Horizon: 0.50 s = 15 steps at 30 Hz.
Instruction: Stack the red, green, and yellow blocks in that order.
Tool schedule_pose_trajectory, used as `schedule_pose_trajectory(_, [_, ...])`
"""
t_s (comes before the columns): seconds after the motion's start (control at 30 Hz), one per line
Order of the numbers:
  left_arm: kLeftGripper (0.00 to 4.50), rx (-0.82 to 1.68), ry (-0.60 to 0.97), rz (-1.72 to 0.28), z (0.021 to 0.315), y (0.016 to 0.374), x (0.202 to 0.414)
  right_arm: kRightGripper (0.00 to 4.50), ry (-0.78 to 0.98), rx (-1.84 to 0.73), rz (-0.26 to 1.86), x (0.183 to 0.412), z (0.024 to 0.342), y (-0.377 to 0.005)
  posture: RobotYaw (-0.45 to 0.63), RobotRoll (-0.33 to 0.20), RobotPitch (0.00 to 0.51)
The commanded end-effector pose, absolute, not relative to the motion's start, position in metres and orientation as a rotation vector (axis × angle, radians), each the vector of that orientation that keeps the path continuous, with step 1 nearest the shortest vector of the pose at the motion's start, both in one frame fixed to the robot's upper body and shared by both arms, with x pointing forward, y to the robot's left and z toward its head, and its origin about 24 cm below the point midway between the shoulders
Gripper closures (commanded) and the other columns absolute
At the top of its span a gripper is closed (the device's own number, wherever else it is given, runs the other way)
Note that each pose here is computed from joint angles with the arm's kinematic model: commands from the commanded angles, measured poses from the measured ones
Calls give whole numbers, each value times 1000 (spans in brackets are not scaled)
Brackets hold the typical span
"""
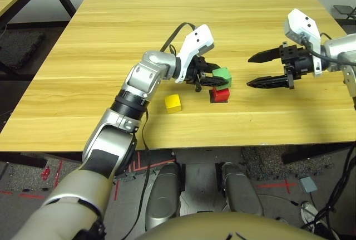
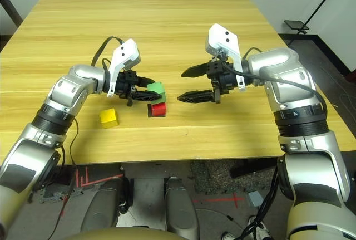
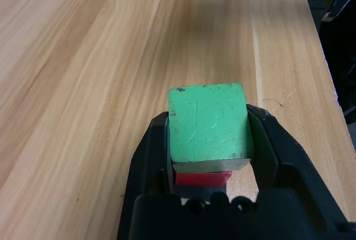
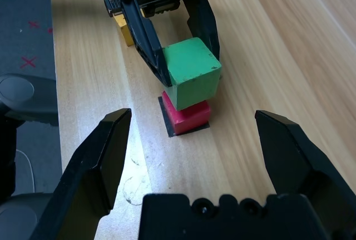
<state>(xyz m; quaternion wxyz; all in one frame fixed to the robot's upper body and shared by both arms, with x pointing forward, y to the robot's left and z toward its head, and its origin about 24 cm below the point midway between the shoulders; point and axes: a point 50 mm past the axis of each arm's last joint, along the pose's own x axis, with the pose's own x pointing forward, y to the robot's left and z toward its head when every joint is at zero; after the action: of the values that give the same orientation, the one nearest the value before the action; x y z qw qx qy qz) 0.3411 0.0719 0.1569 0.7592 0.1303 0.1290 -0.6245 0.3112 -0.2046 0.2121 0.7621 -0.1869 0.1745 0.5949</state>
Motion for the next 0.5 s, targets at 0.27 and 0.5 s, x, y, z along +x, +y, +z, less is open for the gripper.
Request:
schedule_pose_trajectory(0.27, [2465, 316, 274, -1395, 150, 67, 343, 0, 375, -392, 1274, 306, 213, -207, 141, -82, 102])
schedule_pose_trajectory(0.5, [2465, 324, 280, -1399, 146, 68, 343, 0, 373, -385, 1268, 306, 211, -206, 140, -77, 102])
